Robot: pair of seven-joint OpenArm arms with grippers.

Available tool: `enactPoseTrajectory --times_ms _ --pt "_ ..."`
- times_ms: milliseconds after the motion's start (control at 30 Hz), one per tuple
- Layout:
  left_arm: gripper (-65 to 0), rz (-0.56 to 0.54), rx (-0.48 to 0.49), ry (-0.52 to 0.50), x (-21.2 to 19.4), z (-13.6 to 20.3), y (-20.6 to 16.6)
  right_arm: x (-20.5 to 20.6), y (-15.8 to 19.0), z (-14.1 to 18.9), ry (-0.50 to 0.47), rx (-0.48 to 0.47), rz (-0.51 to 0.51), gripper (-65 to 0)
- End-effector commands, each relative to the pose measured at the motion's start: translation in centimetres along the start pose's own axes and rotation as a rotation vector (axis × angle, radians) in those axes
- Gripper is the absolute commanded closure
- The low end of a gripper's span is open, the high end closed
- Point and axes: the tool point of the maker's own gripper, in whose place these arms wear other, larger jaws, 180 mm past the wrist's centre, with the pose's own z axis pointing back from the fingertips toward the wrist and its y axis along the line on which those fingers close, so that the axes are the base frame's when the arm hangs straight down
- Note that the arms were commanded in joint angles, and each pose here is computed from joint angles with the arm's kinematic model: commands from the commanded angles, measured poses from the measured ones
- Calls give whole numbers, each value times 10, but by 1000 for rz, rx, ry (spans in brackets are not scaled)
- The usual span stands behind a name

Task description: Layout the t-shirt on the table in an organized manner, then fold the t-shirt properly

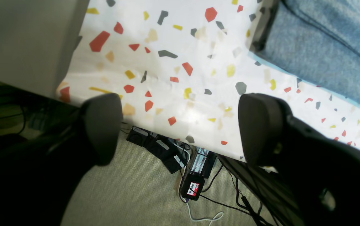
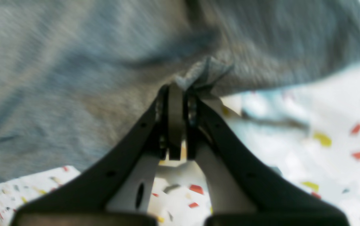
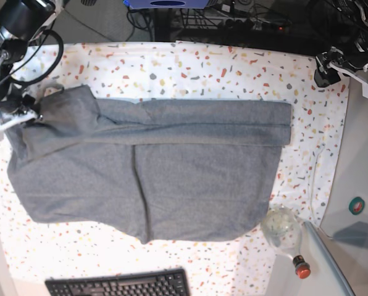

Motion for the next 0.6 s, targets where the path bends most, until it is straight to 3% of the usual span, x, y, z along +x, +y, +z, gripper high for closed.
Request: enactPoseTrajectory --times_ms 0,100,267,567 --pt "-553 -18 4 -44 13 5 3 27 4 7 -74 8 23 0" --pt "-553 -27 17 -97 16 8 6 47 25 6 -104 38 81 0" --pt "-553 -162 21 -90 2 -5 -8 83 43 7 -140 49 112 0" --pt "-553 -107 7 -17 -28 -20 -1 155 74 9 -238 77 93 0"
